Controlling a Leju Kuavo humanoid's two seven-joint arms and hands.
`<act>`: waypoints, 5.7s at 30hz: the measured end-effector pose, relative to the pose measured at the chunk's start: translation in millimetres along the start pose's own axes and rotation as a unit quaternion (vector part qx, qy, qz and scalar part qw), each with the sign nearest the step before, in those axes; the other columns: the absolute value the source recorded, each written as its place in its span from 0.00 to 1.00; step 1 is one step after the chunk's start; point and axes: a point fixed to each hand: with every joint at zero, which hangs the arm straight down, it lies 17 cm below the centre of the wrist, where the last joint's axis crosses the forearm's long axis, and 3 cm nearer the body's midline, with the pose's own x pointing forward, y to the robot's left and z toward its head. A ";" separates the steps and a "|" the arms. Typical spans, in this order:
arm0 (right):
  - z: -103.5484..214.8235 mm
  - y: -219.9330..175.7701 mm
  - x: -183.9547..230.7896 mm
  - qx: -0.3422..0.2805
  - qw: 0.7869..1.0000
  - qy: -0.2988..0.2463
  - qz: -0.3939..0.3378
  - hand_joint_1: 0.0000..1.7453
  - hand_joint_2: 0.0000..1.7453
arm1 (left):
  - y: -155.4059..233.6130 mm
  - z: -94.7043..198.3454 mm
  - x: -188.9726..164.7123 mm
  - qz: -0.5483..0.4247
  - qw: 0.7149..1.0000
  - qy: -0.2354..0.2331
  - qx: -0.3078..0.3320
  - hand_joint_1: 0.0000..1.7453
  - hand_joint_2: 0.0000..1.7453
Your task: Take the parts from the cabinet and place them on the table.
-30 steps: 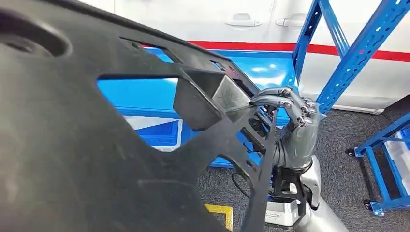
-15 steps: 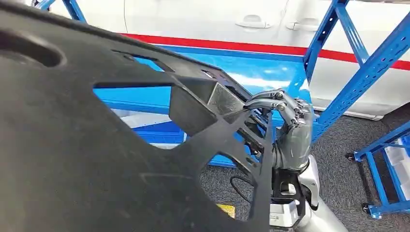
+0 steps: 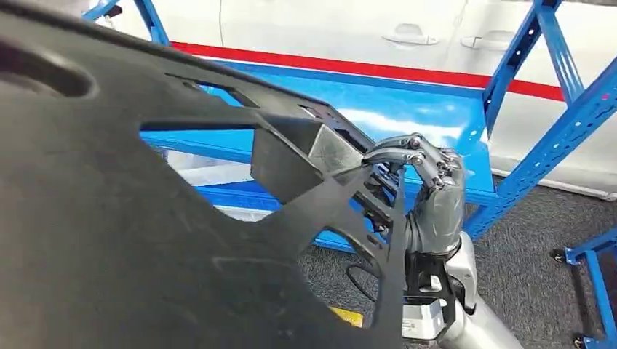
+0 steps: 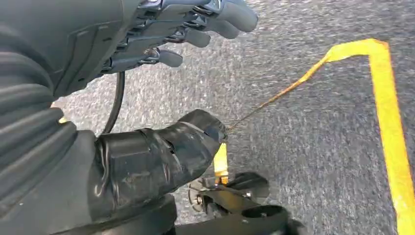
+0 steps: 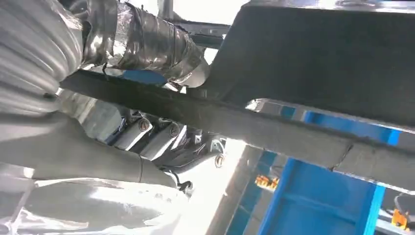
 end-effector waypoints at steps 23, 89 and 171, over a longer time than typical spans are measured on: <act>19.3 -1.4 9.5 0.001 1.000 0.000 0.013 1.00 1.00 | -7.2 1.3 -2.0 -0.056 0.998 -0.009 -0.026 0.00 1.00; 21.2 -17.5 33.4 -0.020 1.000 -0.002 -0.024 1.00 1.00 | -3.0 -5.9 6.1 -0.095 0.994 -0.013 -0.045 0.00 1.00; 36.2 -14.0 38.4 -0.063 0.966 0.075 -0.238 1.00 1.00 | -24.6 1.0 7.0 -0.118 0.991 -0.007 -0.069 0.00 1.00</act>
